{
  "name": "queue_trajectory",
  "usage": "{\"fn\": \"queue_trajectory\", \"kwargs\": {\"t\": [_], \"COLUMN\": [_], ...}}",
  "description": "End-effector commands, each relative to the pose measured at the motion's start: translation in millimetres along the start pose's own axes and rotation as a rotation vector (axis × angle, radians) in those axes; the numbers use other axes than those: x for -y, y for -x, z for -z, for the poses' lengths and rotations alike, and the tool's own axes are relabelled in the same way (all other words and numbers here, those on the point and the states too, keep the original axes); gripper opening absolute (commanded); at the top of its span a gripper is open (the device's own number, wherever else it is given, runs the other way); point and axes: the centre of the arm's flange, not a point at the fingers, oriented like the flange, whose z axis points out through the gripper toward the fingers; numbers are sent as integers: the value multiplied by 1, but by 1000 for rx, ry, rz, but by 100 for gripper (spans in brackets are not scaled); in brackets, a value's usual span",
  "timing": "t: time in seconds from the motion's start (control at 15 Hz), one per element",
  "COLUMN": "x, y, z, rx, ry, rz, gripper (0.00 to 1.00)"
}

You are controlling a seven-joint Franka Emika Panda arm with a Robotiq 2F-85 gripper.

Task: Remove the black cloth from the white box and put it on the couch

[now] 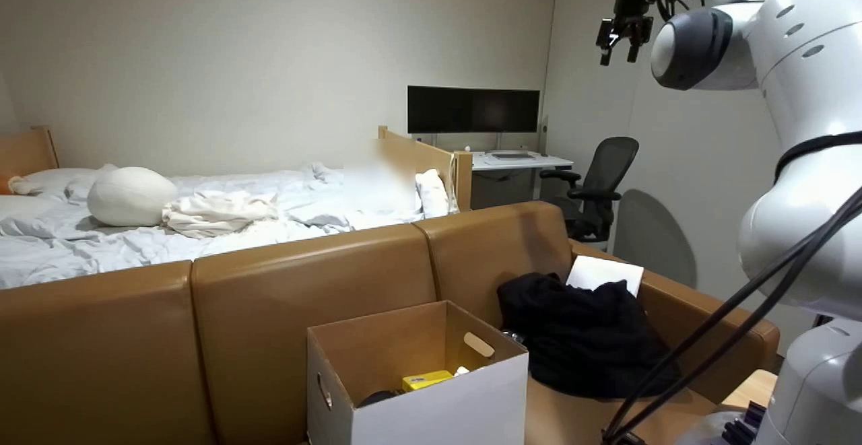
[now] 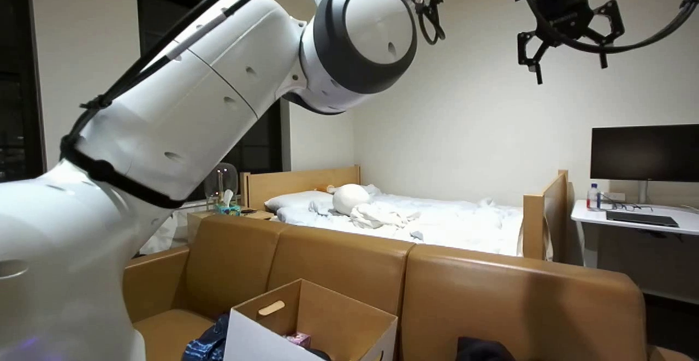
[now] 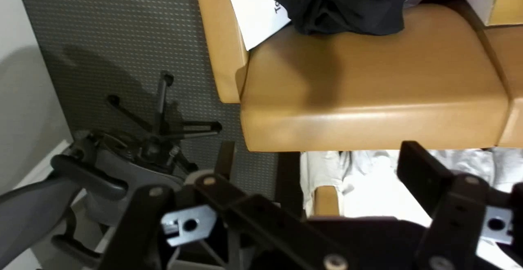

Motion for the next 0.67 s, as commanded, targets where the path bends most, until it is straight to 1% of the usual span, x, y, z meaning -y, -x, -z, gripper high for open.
{"fn": "queue_trajectory", "kwargs": {"t": [0.0, 0.07, 0.2, 0.27, 0.33, 0.47, 0.6], "x": [27, 43, 60, 70, 38, 48, 49], "y": [55, 51, 50, 44, 10, 2, 1], "z": [1, -8, -18, -27, 6, -4, -8], "rx": [9, 32, 76, 47, 55, 59, 63], "ry": [-152, -193, -273, -290, -236, -261, -266], "rz": [124, 148, 198, 156, 152, 168, 170], "gripper": [100, 100, 100, 100, 100, 100, 100]}}
